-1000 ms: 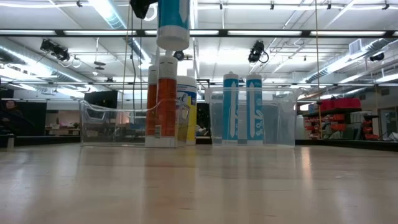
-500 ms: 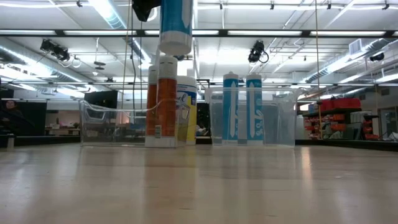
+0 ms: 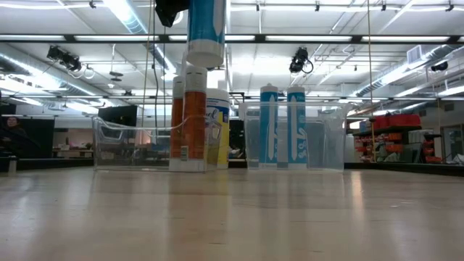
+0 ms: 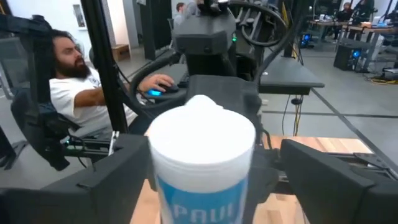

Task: Pick & place silicon tubes, Sealant and Lysol wipes
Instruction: Put the blue sealant into the right transparent bin

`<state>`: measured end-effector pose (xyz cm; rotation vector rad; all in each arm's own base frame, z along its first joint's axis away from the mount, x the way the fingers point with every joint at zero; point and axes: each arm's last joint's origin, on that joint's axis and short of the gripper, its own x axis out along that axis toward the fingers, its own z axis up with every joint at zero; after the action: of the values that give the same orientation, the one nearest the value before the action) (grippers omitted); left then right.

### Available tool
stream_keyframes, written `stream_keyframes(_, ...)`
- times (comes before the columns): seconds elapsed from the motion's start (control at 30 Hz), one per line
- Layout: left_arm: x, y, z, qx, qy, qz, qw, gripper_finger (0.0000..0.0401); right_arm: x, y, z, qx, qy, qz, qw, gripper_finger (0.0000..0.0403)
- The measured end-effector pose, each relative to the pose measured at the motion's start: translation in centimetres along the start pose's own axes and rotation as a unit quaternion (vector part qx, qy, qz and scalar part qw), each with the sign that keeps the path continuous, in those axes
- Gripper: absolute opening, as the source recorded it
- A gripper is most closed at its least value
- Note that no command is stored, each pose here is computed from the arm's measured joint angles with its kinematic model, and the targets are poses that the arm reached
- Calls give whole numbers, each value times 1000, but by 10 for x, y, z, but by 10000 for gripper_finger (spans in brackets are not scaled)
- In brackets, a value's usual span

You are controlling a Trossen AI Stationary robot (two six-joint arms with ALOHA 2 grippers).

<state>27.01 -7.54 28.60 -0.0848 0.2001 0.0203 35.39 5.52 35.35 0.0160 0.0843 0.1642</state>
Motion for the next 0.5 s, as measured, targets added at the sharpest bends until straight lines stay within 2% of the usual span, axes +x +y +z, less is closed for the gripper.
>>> stream_keyframes(0.17,0,0,0,1,0,0,1000,220,0,-2,1,2,-6,6,1000,316)
stream_keyframes(0.4,0,0,0,-1,0,5,1000,220,0,-6,1,-1,-6,27,1000,208)
stream_keyframes(0.5,0,0,0,-1,0,5,1000,221,0,-6,1,-2,-6,28,1000,201)
